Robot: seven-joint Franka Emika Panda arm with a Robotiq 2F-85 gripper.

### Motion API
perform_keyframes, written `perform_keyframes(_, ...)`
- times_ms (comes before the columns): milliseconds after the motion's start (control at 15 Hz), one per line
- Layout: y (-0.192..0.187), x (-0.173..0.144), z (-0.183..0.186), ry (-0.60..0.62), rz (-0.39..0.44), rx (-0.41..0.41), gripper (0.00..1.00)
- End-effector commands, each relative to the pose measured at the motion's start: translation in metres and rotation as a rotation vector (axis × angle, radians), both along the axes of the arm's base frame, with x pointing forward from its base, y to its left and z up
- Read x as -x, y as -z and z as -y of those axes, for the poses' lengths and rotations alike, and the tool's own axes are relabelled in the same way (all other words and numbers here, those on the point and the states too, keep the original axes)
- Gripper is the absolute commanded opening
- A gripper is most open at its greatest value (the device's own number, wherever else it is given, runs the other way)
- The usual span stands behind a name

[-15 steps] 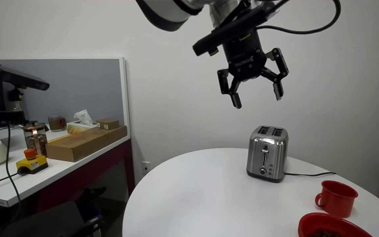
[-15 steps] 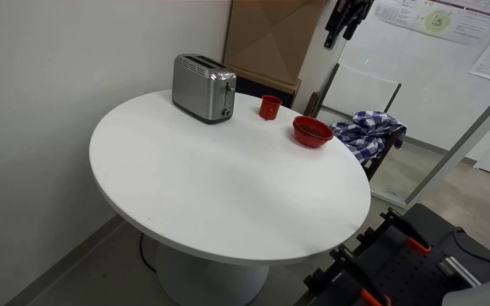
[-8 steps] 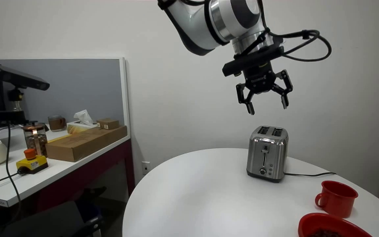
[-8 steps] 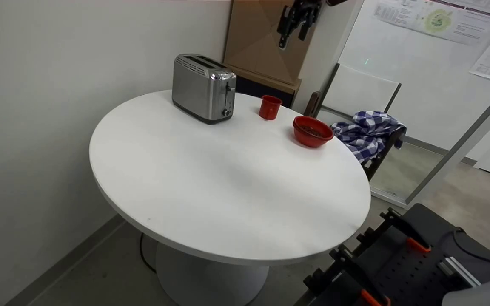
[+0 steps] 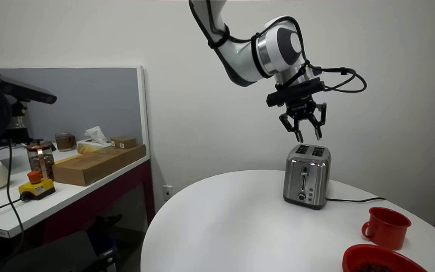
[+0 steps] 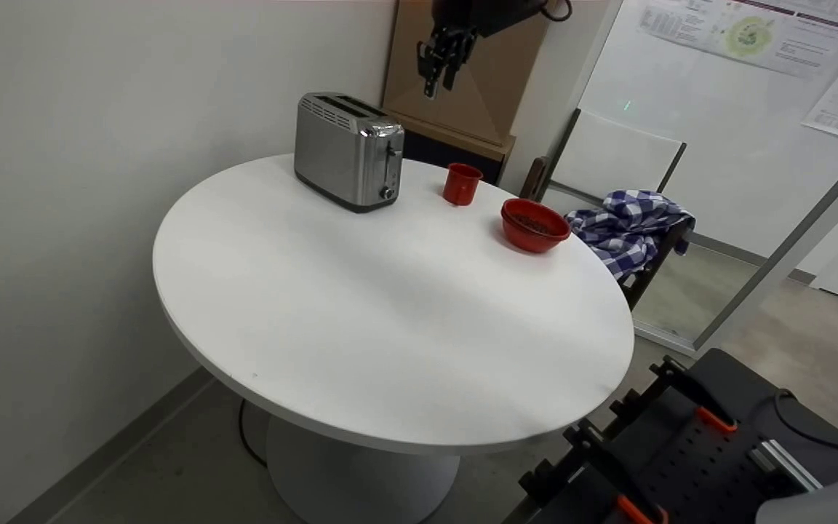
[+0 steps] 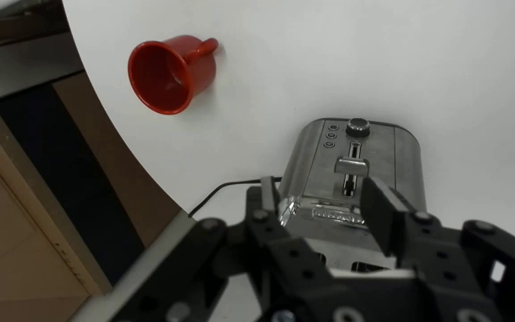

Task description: Turn on the toaster

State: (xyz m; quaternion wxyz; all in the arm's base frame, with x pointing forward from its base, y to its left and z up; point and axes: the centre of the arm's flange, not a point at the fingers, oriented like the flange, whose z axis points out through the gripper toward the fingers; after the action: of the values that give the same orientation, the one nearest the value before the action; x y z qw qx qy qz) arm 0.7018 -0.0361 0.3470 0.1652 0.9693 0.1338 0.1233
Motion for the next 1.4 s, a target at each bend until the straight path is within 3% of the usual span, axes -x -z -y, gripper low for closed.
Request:
perform_keyframes(0,0.022,-0.046,-0.01,0.03,0.019,0.024,0.21)
perform_keyframes(133,0.041,-0.055,-0.015,0.041,0.026,0.025,0.06)
perform_keyframes(267,0.059,-0.06,-0.019,0.057,0.022,0.029,0.0)
perform_keyframes(1333,0.176,-0.083,-0.025,0.1,-0.01,-0.033,0.0)
